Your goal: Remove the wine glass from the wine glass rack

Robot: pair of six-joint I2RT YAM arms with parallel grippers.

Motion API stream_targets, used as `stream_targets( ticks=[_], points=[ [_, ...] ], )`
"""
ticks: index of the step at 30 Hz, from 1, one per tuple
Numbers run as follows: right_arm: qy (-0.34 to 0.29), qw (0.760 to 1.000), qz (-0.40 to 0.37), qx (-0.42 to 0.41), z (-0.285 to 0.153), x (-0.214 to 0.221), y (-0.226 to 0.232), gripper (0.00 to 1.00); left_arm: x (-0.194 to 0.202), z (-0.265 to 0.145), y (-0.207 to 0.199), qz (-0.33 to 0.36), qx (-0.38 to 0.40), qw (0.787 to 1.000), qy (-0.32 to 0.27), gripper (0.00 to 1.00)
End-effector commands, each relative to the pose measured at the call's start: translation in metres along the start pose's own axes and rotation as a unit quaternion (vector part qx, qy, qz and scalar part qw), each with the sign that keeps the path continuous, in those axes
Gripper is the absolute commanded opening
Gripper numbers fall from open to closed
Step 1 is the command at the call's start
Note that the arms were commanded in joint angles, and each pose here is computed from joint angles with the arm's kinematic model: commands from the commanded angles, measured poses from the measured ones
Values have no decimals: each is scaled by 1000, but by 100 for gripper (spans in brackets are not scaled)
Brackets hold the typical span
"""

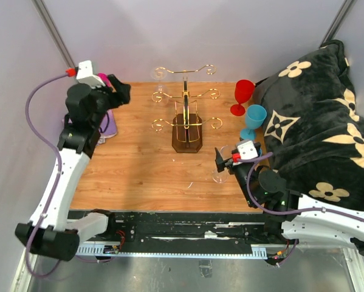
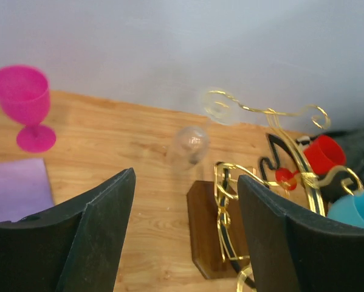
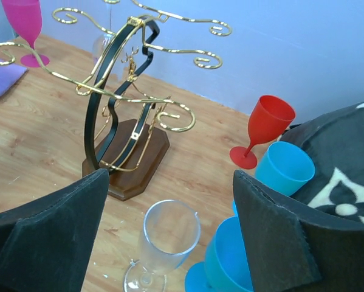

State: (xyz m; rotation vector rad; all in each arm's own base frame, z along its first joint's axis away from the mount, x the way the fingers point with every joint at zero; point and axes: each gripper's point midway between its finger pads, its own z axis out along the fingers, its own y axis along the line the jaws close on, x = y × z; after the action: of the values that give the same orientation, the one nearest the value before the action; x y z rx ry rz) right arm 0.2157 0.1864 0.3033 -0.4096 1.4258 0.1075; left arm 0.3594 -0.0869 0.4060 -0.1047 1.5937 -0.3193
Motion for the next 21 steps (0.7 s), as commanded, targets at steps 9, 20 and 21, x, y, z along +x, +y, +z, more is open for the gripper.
stream_targets(
  ticks=[9, 20, 21],
  points=[
    [-25, 1000, 4, 9, -21, -44, -40, 82, 55, 83, 42, -398, 80, 904, 136, 82],
    [-24, 1000, -4, 14, -21, -52, -46, 83, 106, 107, 70, -105, 92, 988, 72, 83],
    [-24, 1000, -5, 17, -21, -53, -47, 83, 112, 108, 63, -76, 107, 989, 63, 83]
  ],
)
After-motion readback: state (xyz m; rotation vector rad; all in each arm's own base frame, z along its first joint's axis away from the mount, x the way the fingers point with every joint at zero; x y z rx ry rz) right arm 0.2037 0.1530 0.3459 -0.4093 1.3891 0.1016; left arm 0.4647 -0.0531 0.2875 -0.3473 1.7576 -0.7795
